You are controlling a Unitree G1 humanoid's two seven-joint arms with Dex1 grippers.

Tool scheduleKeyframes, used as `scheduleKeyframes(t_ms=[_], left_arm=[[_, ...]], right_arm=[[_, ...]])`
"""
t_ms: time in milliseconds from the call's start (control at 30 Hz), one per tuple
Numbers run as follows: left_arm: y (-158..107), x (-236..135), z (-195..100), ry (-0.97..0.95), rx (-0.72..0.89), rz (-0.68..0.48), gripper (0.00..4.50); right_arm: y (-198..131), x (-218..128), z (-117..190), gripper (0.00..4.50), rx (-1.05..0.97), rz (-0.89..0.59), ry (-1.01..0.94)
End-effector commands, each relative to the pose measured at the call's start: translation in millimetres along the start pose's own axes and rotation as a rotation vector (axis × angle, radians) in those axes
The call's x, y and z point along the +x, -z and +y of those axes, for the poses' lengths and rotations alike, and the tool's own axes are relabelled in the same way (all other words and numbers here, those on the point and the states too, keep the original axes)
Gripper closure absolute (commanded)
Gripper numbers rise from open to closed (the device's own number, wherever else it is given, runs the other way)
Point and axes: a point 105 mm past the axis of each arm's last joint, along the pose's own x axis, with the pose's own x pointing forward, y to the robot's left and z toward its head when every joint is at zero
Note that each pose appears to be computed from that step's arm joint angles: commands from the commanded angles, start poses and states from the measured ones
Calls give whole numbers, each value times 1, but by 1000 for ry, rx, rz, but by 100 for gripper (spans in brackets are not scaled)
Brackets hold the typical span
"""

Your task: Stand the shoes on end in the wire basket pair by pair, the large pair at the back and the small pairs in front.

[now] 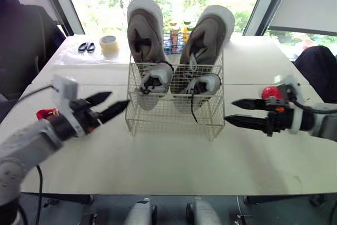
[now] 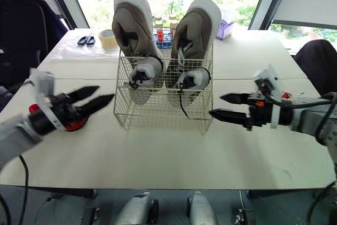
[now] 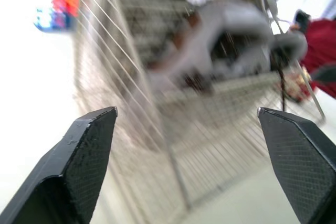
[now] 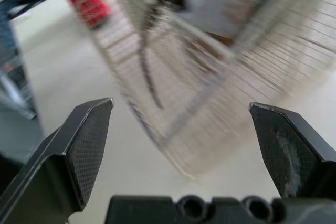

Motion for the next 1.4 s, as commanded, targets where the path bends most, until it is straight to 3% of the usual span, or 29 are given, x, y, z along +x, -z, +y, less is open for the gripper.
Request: scheduleKeyframes(t_ms=[33, 167, 267, 333, 433, 567, 900, 1133, 1400], left_arm=[[-7, 8, -7, 10, 82, 77, 3], [0, 17, 2, -25, -17, 53, 3], [-8, 5, -38, 288, -161, -61, 3], [-10, 2, -50, 344, -247, -125, 3], [6, -2, -61, 359, -294, -92, 3], [24, -15, -89, 503, -328, 35, 3], [43, -27, -104, 586, -245, 219, 3], [42, -32, -104, 557, -220, 242, 3], [44, -31, -101, 522, -192, 256, 3]], right_arm=[[-7, -30, -28, 0, 4, -103, 212], [-1, -53, -59, 0, 21, -285, 458], [13, -60, -67, 0, 42, -342, 571], [35, -75, -81, 0, 69, -334, 705], [73, -86, -86, 0, 67, -217, 814], [93, -88, -90, 0, 69, -170, 842], [104, -80, -144, 0, 9, -154, 896], [97, -76, -183, 0, 18, -191, 929], [95, -43, -194, 0, 72, -207, 831]])
